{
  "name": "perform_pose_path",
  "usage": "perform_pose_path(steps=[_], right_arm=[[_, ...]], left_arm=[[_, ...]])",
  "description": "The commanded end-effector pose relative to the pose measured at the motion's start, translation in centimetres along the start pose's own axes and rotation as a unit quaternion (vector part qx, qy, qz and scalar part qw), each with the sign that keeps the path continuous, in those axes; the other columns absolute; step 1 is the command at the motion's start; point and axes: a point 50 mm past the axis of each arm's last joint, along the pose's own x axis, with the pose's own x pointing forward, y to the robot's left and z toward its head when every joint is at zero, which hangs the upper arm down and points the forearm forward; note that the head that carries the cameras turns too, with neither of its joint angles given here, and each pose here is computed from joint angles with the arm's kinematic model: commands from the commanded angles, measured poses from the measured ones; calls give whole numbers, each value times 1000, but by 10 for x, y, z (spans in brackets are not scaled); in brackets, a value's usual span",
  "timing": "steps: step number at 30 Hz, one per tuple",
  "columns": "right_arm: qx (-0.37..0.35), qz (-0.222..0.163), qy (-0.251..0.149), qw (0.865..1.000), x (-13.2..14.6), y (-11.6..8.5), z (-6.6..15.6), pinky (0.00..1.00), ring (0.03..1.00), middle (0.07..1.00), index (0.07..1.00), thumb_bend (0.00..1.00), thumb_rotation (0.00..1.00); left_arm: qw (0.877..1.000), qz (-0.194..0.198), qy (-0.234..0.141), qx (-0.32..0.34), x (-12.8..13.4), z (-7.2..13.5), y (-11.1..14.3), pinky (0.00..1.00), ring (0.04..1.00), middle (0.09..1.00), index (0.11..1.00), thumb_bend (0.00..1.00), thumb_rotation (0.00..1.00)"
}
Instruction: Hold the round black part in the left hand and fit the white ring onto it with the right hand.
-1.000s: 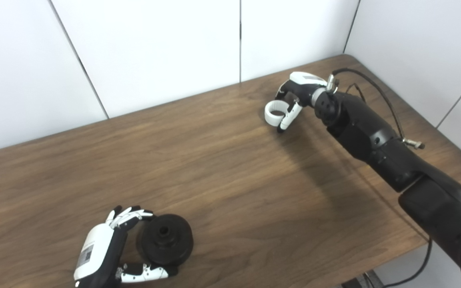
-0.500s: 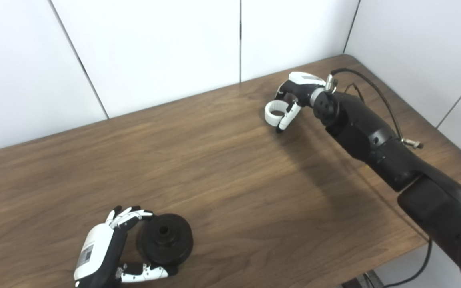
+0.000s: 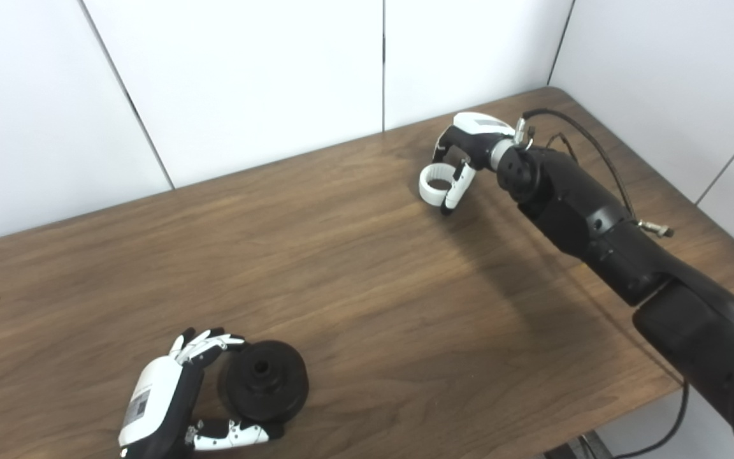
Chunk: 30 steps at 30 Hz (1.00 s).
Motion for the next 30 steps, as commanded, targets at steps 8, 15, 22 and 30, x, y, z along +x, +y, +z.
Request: perform_pose_path(steps=[8,15,22,30], right_arm=[[-22,-41,-28,999,-7,-33,10,981,919,814,484,525,139],[-38,-43,-108,992,-37,-53,35,999,908,821,485,525,139],[-52,-20,-191,980,-71,-56,74,1000,913,828,483,525,139],[-79,13,-278,957,-102,-44,112,1000,915,825,482,526,141]], left_arm=[[1000,-20,10,2,-3,3,-5,1000,872,784,483,522,50],[1000,-24,7,1,2,14,-13,1000,885,789,483,523,53],[1000,-22,12,-9,11,24,-21,1000,908,806,482,524,56],[1000,-18,13,-2,18,31,-25,1000,904,797,482,524,58]])
